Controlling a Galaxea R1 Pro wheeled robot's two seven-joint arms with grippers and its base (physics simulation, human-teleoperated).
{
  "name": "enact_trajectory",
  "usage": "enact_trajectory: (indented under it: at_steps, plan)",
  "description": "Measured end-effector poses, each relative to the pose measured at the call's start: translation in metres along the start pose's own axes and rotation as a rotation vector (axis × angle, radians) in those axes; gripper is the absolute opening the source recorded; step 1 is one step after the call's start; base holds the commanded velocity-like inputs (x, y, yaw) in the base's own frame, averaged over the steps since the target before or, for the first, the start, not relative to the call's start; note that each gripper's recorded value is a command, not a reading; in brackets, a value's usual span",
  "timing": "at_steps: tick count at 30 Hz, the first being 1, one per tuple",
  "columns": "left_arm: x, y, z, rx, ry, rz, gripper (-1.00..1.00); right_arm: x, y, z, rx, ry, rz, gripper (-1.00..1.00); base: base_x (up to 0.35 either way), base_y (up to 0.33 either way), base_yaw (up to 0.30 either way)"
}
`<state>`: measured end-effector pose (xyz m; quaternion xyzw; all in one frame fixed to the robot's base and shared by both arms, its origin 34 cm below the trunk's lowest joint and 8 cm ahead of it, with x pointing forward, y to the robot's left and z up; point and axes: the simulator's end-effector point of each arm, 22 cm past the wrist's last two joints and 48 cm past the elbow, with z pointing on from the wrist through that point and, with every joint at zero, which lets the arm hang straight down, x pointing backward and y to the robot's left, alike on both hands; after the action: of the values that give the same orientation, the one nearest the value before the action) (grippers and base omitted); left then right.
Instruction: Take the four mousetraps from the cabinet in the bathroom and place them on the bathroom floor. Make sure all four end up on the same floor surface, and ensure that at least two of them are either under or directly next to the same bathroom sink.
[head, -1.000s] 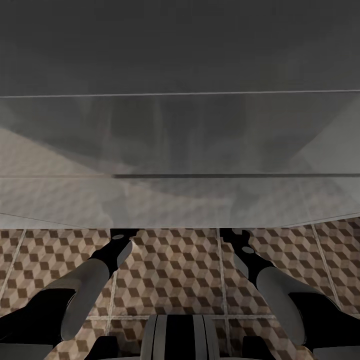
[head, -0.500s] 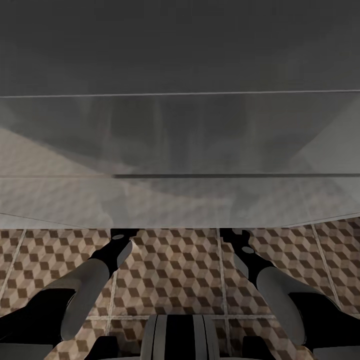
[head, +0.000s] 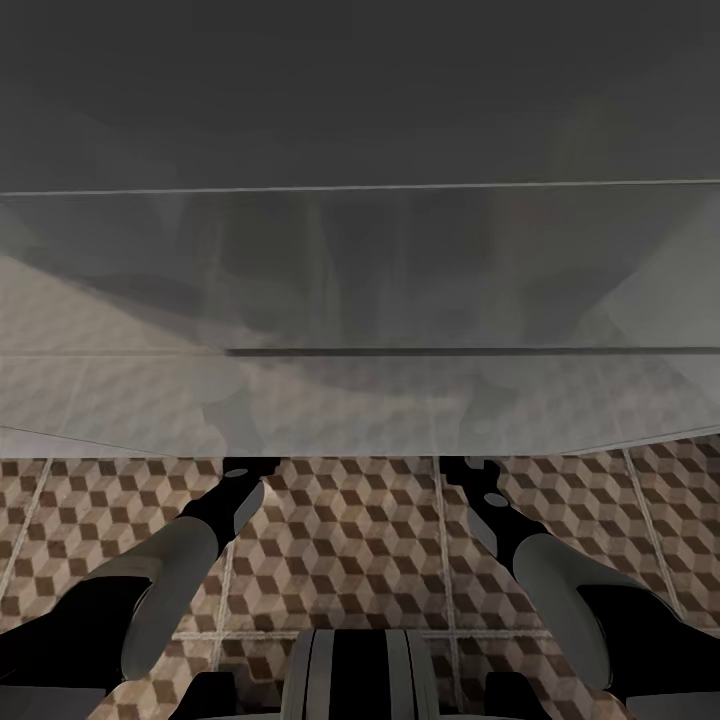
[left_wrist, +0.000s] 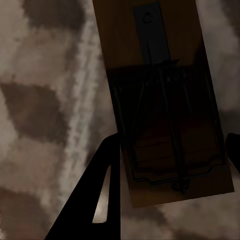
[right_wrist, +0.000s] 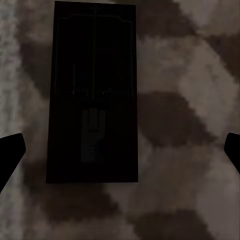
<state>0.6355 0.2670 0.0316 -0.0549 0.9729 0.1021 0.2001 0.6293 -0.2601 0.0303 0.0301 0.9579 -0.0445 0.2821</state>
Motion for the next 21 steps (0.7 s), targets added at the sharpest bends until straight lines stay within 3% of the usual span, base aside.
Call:
enact_trajectory:
  at_steps: [7,8,21]
  plan:
    - [0.0011,0.0004,0.0002,0.001,0.006,0.003,-1.0,0.0,0.0005,0.0,-0.001,0.0,0.0,1.0,0.0,0.0,0.0]
    - [0.0012,0.0003,0.0001,0.001,0.006,0.003,1.0,0.0,0.0005,-0.0001,-0.001,0.0,0.0,1.0,0.0,0.0,0.0]
    - [0.0,-0.0003,0.0001,0.003,0.004,0.003,1.0,0.0,0.0006,-0.0001,-0.001,0.0,0.0,1.0,0.0,0.0,0.0]
